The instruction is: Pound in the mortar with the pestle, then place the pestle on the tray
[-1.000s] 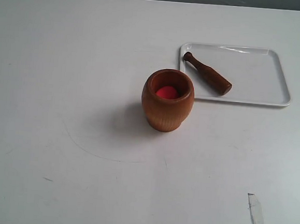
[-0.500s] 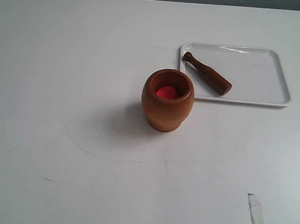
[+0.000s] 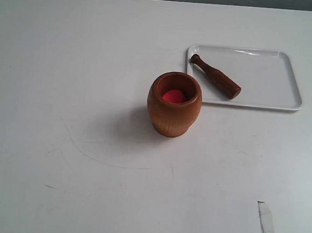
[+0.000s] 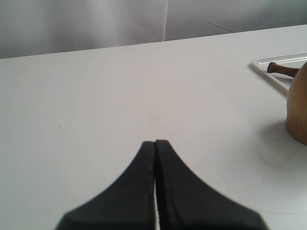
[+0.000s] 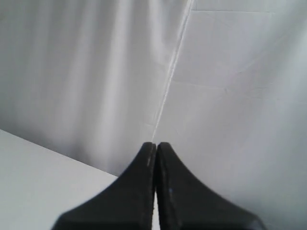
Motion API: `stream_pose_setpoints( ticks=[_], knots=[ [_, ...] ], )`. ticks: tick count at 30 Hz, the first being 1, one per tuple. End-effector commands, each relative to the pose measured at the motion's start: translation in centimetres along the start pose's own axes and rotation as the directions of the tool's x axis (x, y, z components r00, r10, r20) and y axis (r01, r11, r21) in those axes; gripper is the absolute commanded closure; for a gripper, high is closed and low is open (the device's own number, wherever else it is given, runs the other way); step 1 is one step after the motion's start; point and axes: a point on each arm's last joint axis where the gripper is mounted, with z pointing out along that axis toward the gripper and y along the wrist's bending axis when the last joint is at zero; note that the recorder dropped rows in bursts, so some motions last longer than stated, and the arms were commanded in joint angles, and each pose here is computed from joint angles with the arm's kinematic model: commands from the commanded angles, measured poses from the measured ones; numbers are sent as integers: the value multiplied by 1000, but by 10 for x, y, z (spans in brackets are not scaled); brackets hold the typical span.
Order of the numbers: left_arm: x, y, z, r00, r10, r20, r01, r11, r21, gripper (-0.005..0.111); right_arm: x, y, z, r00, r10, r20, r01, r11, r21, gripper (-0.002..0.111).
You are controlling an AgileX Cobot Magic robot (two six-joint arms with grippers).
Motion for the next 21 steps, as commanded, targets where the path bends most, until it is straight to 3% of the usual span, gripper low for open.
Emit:
stream_pose_setpoints(
  ticks=[1,11,18,21],
  knots=[
    [0,-1,0,1000,-12,7,12,1000,8,107,22,-7,9,1000,1,2,-1,996,90,108],
    [0,-1,0,1000,-12,7,12,1000,8,107,121,-23,21,984,177,-21,-159,926,344,108],
    [0,-1,0,1000,-12,7,12,1000,8,107,123,-26,20,980,201,14,-191,906,379,108],
    [0,-1,0,1000,-12,7,12,1000,8,107,122,-26,20,988,152,-2,-140,917,374,108]
  ],
)
